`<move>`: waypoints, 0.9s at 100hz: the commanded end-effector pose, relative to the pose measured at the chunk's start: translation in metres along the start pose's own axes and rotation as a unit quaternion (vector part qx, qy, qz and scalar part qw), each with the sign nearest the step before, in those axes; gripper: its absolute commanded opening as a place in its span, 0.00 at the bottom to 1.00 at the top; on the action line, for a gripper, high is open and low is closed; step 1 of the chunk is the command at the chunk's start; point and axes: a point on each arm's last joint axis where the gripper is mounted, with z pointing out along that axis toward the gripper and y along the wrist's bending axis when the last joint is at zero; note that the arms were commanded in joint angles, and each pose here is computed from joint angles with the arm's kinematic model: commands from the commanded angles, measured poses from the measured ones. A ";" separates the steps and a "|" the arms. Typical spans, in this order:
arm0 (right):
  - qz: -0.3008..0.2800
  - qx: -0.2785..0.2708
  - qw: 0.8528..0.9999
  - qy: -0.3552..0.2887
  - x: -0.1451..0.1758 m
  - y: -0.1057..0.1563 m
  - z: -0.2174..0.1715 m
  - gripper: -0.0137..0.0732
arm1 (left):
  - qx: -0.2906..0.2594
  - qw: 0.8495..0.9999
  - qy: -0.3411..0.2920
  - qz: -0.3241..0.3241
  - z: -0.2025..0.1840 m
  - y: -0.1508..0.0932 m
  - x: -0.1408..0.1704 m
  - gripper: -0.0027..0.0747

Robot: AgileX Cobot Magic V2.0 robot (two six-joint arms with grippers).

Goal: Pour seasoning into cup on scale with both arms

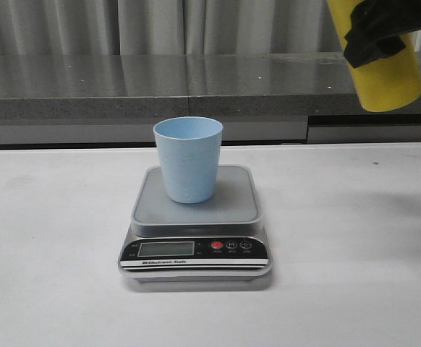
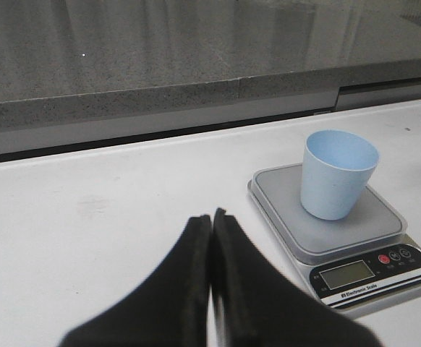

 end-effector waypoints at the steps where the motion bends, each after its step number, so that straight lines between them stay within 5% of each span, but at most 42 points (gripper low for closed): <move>1: 0.045 -0.006 0.996 -0.075 -0.004 -0.008 -0.015 0.52 | -0.004 0.999 -0.048 -0.008 -0.002 0.000 -0.015 0.01; 24: 0.086 -0.008 0.988 -0.128 0.041 -0.002 -0.009 0.52 | -0.004 0.999 -0.048 -0.008 -0.002 0.000 -0.015 0.01; 43: 0.146 0.055 0.968 -0.197 0.071 0.001 -0.013 0.52 | -0.004 0.999 -0.048 -0.008 -0.002 0.000 -0.015 0.01; 90: 0.162 0.064 0.976 -0.134 0.113 0.009 0.026 0.52 | -0.004 0.999 -0.048 -0.008 -0.002 0.000 -0.015 0.01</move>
